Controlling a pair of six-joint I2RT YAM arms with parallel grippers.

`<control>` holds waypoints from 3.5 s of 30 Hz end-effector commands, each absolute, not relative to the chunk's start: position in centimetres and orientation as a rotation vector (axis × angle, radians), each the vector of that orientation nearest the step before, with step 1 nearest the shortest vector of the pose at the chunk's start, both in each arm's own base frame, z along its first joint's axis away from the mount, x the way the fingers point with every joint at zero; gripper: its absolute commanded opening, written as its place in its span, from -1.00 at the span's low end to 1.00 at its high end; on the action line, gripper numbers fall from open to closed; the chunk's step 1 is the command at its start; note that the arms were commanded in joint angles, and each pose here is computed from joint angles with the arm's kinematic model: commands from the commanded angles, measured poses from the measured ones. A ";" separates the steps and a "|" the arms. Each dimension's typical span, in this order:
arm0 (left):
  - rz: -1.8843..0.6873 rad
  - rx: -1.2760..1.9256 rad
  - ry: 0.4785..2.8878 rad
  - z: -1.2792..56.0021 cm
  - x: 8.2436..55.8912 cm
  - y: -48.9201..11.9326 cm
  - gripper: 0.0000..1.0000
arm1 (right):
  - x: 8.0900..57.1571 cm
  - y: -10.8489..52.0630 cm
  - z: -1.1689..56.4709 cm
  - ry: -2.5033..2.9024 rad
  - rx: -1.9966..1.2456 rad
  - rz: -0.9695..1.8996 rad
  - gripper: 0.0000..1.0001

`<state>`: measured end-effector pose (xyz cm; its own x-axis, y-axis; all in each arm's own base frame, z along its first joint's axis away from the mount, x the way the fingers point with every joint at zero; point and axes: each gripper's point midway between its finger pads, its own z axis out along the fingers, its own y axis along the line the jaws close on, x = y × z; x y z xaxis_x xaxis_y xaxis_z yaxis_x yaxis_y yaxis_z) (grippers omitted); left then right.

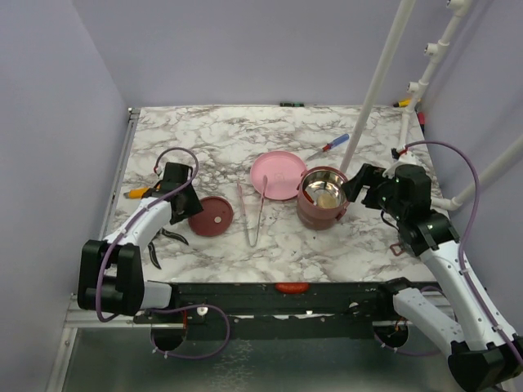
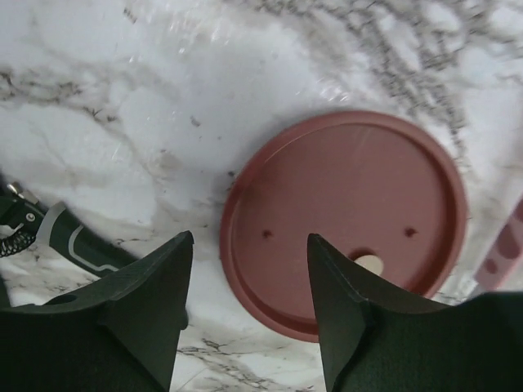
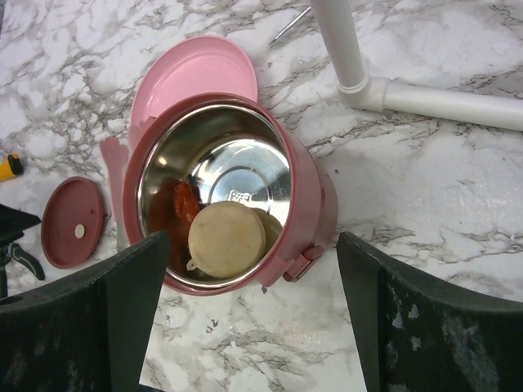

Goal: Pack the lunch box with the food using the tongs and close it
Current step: Place the clamp at the center of the board, then pick up the box lid from the center of the board, then close the box lid on the packing box.

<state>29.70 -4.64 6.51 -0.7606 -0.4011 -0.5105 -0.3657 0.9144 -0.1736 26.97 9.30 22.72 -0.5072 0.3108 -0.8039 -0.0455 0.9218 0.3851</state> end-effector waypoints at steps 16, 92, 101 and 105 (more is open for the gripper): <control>-0.094 -0.554 2.694 1.8 25.9 -4.0 -0.21 | 28.3 9.0 22.7 2.033 0.193 0.412 0.75; -0.199 0.529 2.417 19.9 33.1 -37.0 -0.87 | 29.6 1.8 25.1 1.917 0.441 0.131 0.88; -0.208 0.541 2.439 18.9 33.0 -37.3 -0.85 | 29.5 1.9 25.1 1.916 0.442 0.137 0.87; -0.216 0.533 2.434 18.8 33.3 -37.7 -0.85 | 29.5 1.9 24.9 1.921 0.443 0.139 0.87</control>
<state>32.83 -37.57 19.56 -0.7203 0.3101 -0.6205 0.4288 0.9022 -0.0469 29.35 1.71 25.16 -0.3268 0.3547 -0.8760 0.2465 0.9268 0.2834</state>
